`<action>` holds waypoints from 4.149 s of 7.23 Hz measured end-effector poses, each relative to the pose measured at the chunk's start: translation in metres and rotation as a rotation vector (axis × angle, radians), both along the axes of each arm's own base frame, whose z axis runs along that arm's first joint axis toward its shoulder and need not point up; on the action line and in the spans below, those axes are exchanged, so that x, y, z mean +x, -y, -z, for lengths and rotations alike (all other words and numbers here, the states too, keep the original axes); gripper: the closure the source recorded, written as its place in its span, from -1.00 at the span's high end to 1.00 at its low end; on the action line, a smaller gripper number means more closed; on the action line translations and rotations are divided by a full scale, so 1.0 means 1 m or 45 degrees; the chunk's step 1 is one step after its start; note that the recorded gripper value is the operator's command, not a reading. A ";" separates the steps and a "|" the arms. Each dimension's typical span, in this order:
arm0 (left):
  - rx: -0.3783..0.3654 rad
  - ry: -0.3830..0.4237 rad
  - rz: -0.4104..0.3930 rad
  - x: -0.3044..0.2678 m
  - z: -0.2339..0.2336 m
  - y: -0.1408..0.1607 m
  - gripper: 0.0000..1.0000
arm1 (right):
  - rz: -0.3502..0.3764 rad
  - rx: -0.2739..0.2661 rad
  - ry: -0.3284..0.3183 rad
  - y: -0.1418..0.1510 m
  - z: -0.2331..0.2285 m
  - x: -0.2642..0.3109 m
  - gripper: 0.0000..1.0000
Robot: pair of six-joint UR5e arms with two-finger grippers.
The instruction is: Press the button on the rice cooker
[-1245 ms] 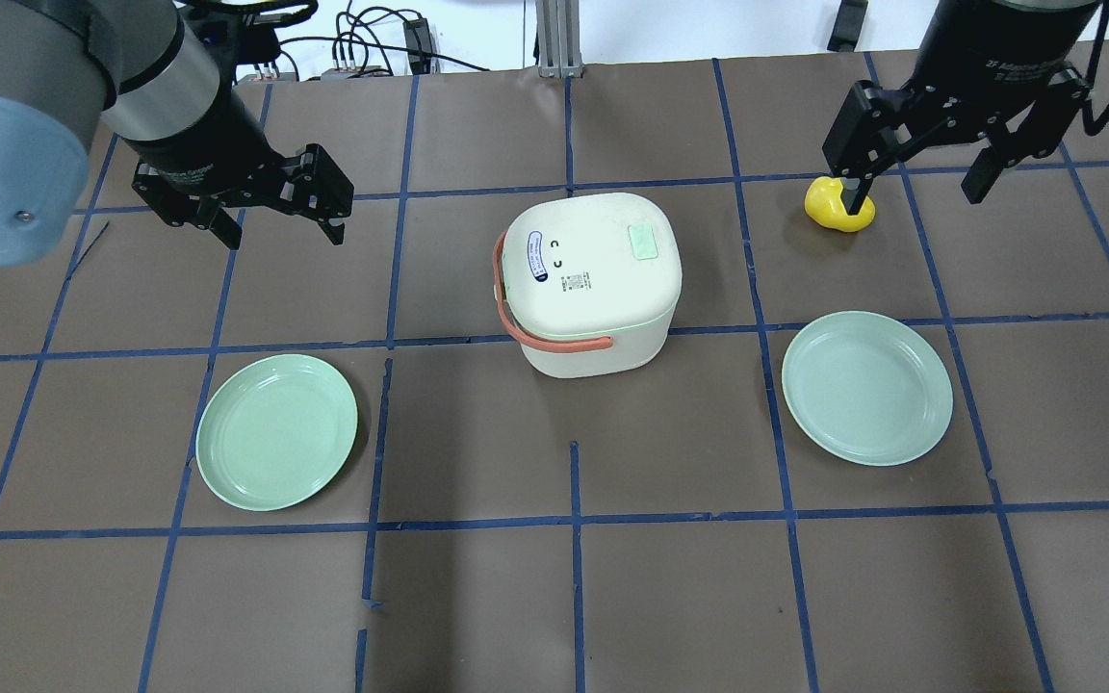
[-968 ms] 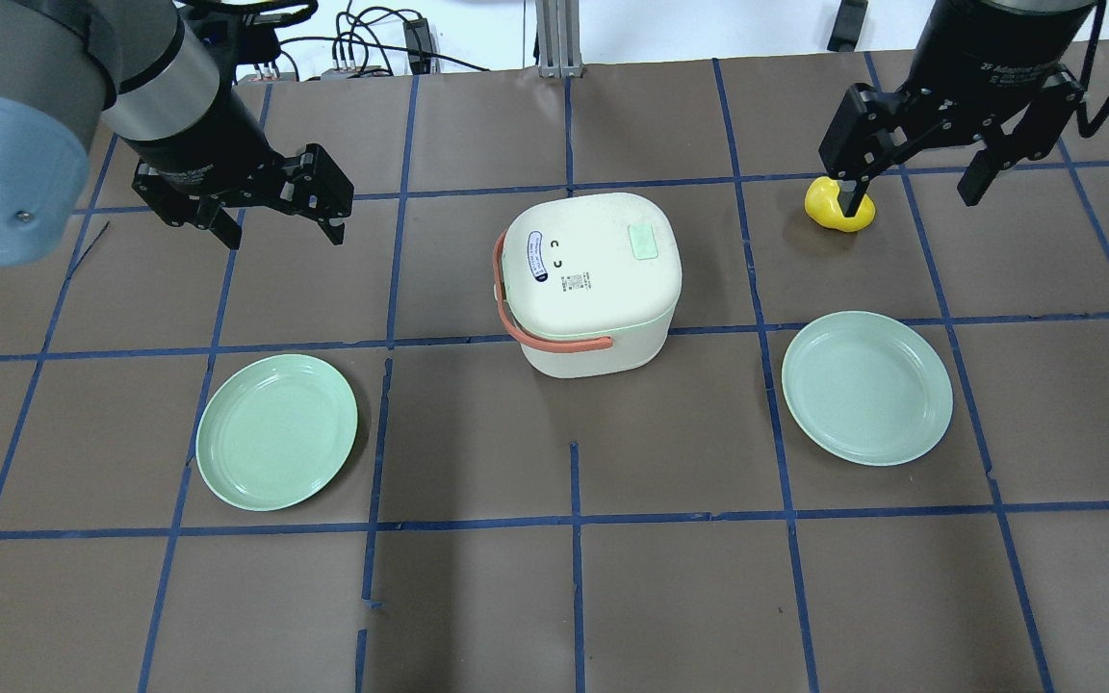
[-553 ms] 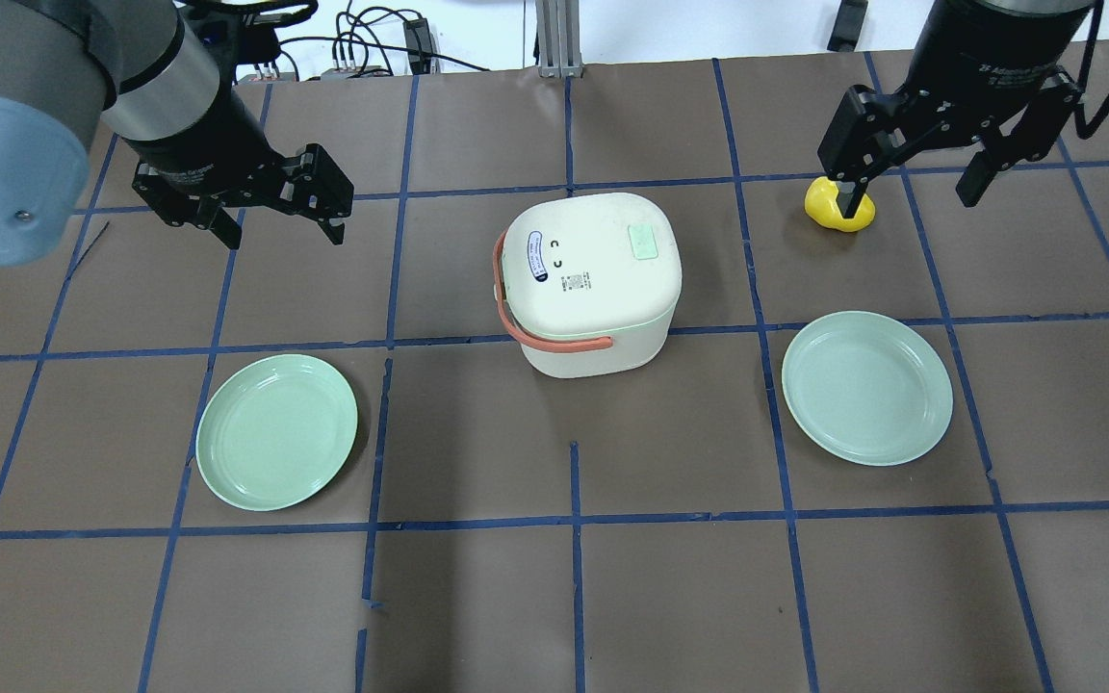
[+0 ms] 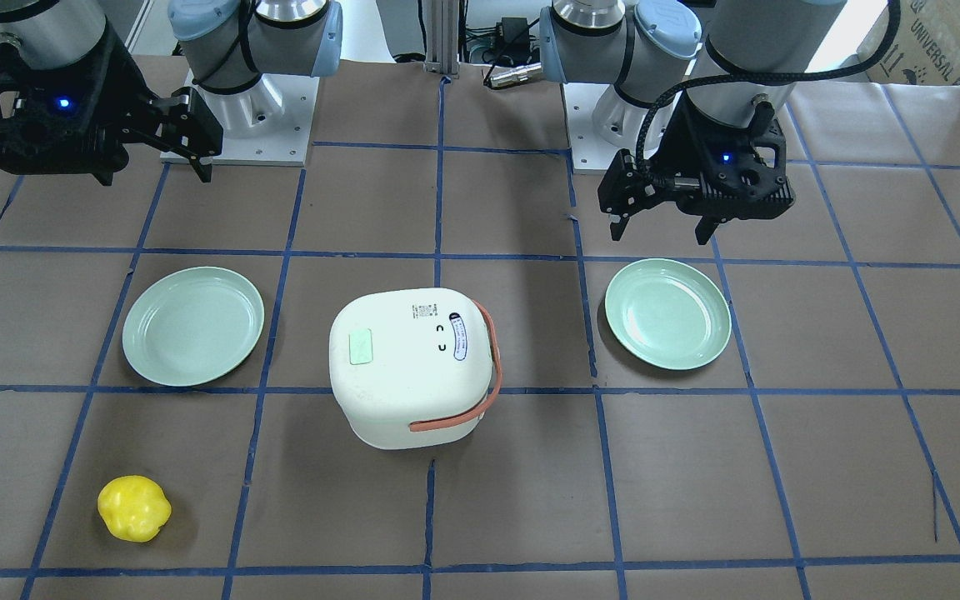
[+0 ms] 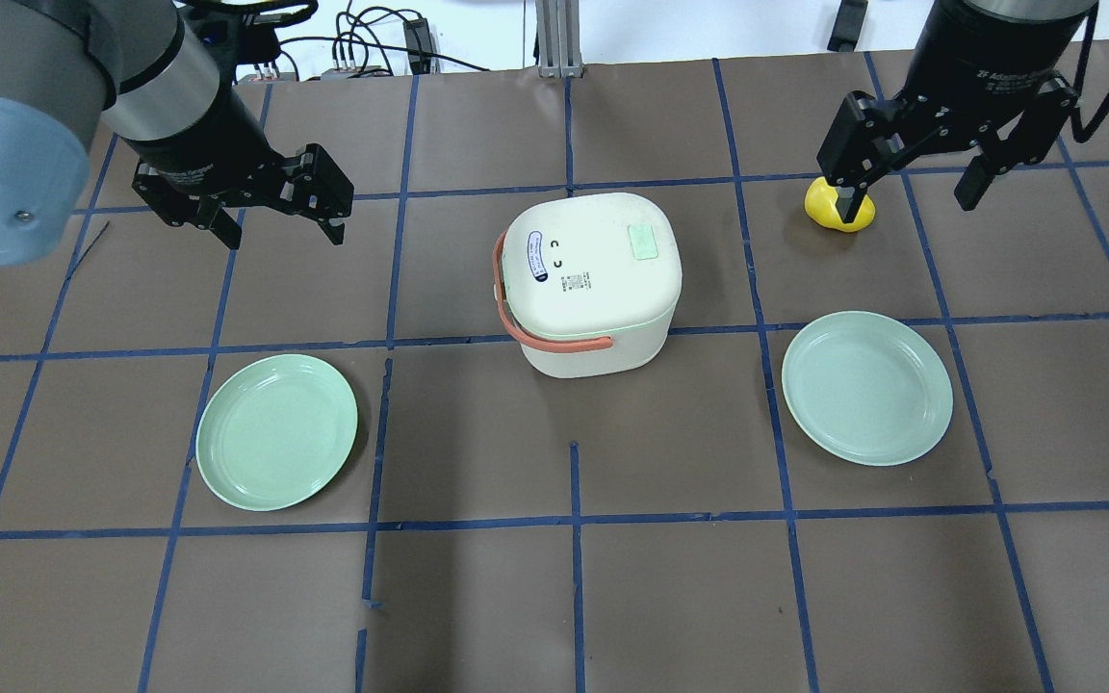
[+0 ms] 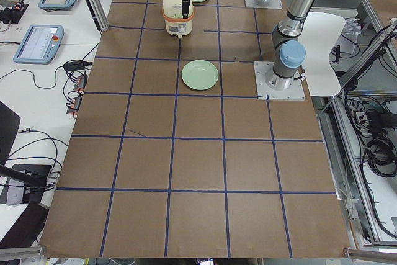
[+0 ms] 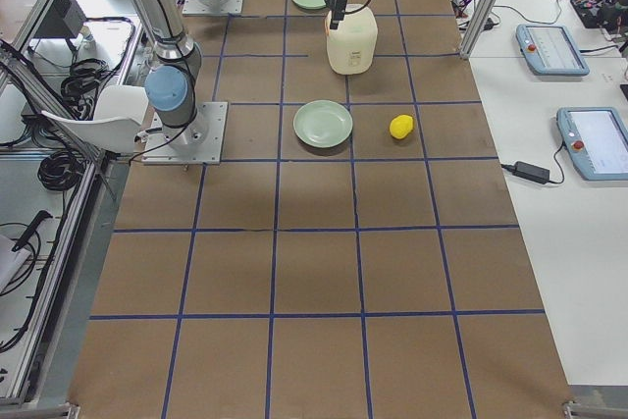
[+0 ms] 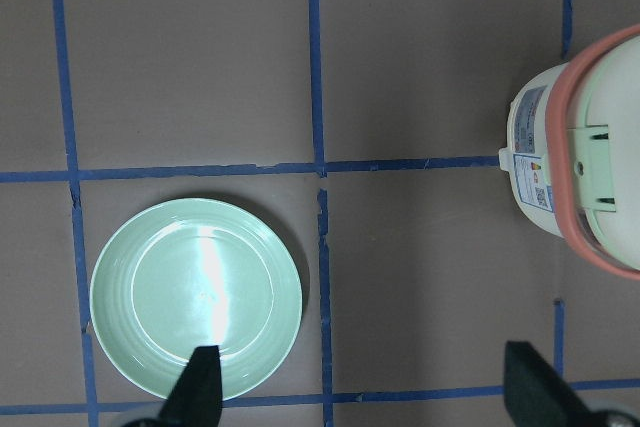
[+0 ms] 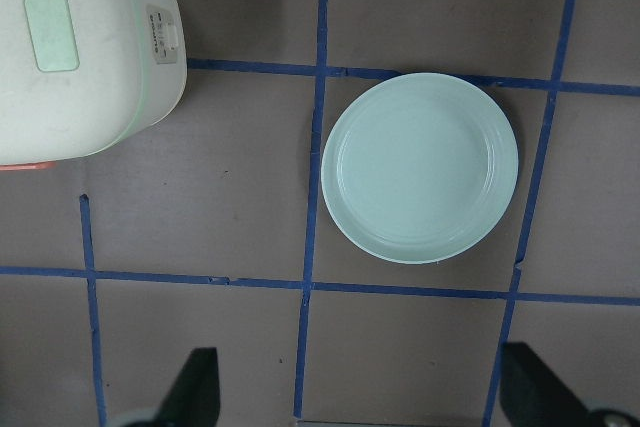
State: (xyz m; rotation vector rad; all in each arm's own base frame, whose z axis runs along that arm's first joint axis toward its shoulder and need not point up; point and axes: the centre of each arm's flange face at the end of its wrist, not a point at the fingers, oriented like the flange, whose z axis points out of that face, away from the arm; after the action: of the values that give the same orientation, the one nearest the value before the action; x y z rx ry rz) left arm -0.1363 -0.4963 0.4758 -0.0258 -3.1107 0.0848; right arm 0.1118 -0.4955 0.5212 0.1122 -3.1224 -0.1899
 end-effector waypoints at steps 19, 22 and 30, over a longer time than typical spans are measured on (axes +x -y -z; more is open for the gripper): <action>0.000 0.000 0.000 0.000 0.000 0.000 1.00 | -0.004 0.000 0.058 0.000 0.004 0.005 1.00; 0.000 0.000 0.000 0.000 0.000 0.000 1.00 | -0.003 0.002 0.058 0.000 0.004 0.005 1.00; 0.001 0.000 0.000 0.000 0.000 0.000 1.00 | 0.008 -0.004 0.057 0.003 0.006 0.005 0.99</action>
State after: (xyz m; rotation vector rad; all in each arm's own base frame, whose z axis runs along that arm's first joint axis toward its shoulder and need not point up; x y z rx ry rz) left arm -0.1363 -0.4965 0.4755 -0.0253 -3.1107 0.0838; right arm 0.1170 -0.4986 0.5150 0.1086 -3.1678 -0.1850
